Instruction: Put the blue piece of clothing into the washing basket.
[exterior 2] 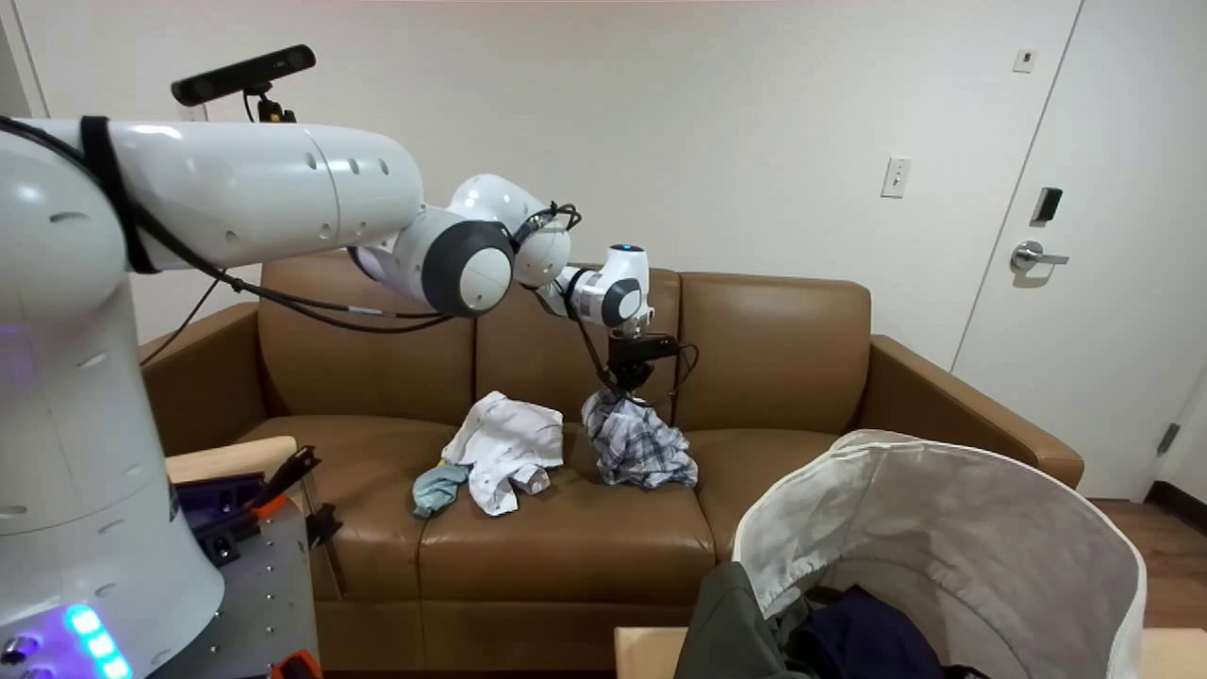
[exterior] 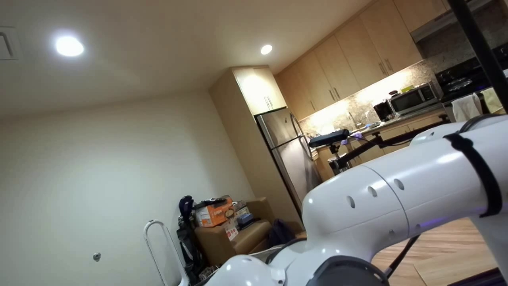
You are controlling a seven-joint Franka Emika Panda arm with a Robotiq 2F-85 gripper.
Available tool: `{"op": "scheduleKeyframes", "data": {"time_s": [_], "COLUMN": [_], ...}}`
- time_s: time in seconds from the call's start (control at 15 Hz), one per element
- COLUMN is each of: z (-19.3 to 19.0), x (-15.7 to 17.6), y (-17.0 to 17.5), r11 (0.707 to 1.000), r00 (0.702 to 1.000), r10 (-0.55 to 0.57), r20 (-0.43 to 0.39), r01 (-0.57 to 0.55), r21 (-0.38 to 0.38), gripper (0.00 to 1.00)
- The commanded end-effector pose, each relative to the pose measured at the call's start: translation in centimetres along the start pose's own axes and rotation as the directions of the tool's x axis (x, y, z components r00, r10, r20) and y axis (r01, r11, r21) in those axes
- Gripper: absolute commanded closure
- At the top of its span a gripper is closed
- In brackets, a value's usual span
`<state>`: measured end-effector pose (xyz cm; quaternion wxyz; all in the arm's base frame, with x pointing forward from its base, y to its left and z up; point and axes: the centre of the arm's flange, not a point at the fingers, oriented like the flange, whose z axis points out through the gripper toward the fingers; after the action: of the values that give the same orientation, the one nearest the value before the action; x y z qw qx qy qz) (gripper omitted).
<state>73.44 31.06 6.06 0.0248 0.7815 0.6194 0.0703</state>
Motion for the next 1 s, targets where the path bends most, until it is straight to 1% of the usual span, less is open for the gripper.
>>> {"op": "scheduleKeyframes", "data": {"time_s": [0.0, 0.13, 0.2, 0.27, 0.33, 0.47, 0.6, 0.67, 0.87, 0.93], "z": [2.2, 3.3, 3.7, 3.9, 4.0, 3.4, 1.7, 0.8, -3.3, -5.0], "x": [-1.6, -1.4, -1.4, -1.4, -1.5, -1.8, -2.3, -2.6, -3.5, -3.7], "y": [-3.7, -4.7, -5.0, -5.2, -5.2, -4.8, -3.4, -2.7, 0.3, 1.2], "r11": [0.992, 0.986, 0.983, 0.982, 0.981, 0.984, 0.987, 0.986, 0.973, 0.969], "r00": [0.996, 0.994, 0.993, 0.992, 0.99, 0.988, 0.985, 0.984, 0.981, 0.979], "r10": [0.086, 0.1, 0.111, 0.119, 0.133, 0.147, 0.163, 0.168, 0.185, 0.194], "r20": [-0.036, -0.042, -0.034, -0.041, -0.042, -0.047, -0.064, -0.063, -0.059, -0.068], "r01": [-0.082, -0.094, -0.105, -0.112, -0.125, -0.141, -0.161, -0.169, -0.191, -0.202], "r21": [0.1, 0.14, 0.148, 0.154, 0.147, 0.11, 0.03, -0.008, -0.131, -0.142], "gripper": [0.95, 0.94, 0.7, 0.67, 0.61, 0.48, 0.37, 0.29, 0.1, 0.03]}}
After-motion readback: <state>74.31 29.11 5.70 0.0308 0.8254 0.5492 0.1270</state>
